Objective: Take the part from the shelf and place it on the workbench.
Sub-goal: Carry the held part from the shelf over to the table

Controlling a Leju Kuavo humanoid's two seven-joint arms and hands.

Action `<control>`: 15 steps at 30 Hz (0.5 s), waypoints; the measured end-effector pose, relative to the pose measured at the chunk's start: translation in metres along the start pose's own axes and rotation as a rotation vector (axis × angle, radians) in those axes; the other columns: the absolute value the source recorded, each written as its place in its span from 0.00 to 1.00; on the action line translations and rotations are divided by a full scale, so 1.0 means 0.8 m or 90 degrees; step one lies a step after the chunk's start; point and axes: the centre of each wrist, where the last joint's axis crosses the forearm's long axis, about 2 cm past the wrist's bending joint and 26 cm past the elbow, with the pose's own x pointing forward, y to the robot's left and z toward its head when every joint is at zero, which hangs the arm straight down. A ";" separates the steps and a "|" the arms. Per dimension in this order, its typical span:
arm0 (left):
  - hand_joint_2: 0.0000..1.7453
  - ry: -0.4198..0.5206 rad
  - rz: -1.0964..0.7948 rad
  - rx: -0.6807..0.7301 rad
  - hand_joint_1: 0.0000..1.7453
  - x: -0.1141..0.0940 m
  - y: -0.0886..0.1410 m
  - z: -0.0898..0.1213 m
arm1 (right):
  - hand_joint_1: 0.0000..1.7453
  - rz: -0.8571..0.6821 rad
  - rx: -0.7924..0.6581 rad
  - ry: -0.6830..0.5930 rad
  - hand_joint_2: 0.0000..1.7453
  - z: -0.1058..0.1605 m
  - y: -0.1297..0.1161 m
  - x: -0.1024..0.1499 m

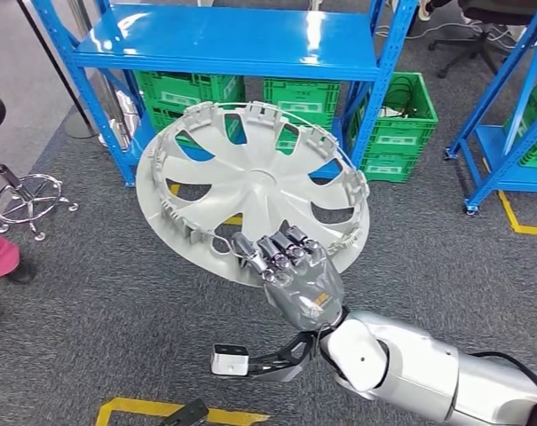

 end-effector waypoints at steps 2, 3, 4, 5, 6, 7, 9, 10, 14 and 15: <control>1.00 0.000 0.000 -0.001 0.00 0.000 -0.001 0.000 | 1.00 0.001 -0.001 -0.001 1.00 -0.001 0.000 -0.001; 1.00 0.000 0.000 0.000 0.00 0.000 0.000 0.000 | 1.00 0.001 0.000 -0.001 1.00 0.000 0.000 0.000; 1.00 -0.001 -0.001 0.000 0.00 0.000 0.000 0.000 | 1.00 0.001 0.000 -0.001 1.00 0.000 0.000 0.000; 1.00 -0.001 -0.001 0.000 0.00 -0.001 0.001 0.000 | 1.00 0.000 0.000 -0.002 1.00 0.000 0.000 0.000; 1.00 -0.001 -0.001 0.001 0.00 -0.001 0.002 0.000 | 1.00 0.000 0.000 -0.002 1.00 0.000 0.000 0.001; 1.00 -0.002 -0.001 0.001 0.00 -0.001 0.002 0.000 | 1.00 -0.001 0.000 -0.002 1.00 0.000 0.000 0.001; 1.00 -0.004 0.000 0.002 0.00 0.000 0.005 0.000 | 1.00 -0.002 0.001 -0.002 1.00 0.001 0.000 0.002; 1.00 -0.005 -0.001 0.003 0.00 0.000 0.005 0.000 | 1.00 -0.002 0.002 -0.002 1.00 0.001 0.000 0.002; 1.00 -0.005 -0.001 0.000 0.00 -0.003 0.003 0.000 | 1.00 -0.002 0.003 -0.001 1.00 0.002 0.001 0.003; 1.00 -0.004 -0.001 0.000 0.00 -0.004 0.002 0.000 | 1.00 -0.002 0.003 -0.001 1.00 0.001 0.001 0.003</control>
